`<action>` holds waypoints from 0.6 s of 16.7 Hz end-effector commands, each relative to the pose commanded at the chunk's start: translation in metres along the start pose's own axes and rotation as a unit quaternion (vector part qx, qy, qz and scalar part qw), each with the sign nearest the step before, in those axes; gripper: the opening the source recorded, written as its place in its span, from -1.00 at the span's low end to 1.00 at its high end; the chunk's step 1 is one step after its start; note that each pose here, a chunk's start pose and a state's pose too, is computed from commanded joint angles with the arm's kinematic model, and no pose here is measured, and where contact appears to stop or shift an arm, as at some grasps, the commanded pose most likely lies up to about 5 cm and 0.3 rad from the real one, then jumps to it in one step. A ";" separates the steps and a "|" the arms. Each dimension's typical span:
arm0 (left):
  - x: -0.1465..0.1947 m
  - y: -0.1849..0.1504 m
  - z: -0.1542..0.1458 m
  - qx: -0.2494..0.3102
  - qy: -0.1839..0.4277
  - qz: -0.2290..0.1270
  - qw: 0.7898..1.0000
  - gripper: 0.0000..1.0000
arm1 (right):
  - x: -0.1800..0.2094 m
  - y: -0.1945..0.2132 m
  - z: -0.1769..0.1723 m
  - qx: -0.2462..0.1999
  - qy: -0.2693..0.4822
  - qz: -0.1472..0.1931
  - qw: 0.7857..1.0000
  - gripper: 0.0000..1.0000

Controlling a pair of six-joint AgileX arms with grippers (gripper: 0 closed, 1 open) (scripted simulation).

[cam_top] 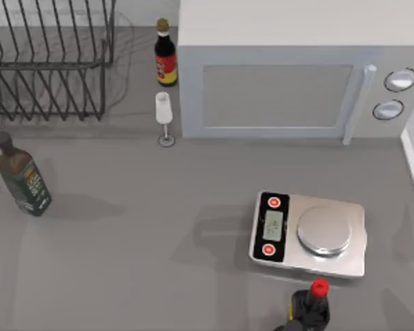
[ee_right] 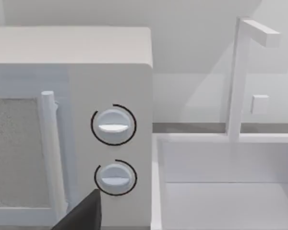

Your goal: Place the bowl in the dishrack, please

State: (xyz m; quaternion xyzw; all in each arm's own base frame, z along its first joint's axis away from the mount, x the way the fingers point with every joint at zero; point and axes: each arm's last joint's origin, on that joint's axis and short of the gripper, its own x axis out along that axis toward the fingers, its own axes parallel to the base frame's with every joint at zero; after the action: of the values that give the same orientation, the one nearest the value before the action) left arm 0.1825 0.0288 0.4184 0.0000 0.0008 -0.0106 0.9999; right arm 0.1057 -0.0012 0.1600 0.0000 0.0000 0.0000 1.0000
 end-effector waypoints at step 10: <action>0.141 0.005 -0.083 0.000 0.001 -0.021 1.000 -1.00 | 0.000 0.000 0.000 0.000 0.000 0.000 1.000 1.00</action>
State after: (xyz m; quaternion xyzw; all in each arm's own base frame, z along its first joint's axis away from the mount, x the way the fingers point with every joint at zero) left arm 0.3231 0.0309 0.3353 -0.0003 0.0018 -0.0319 0.9995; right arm 0.1057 -0.0012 0.1600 0.0000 0.0000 0.0000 1.0000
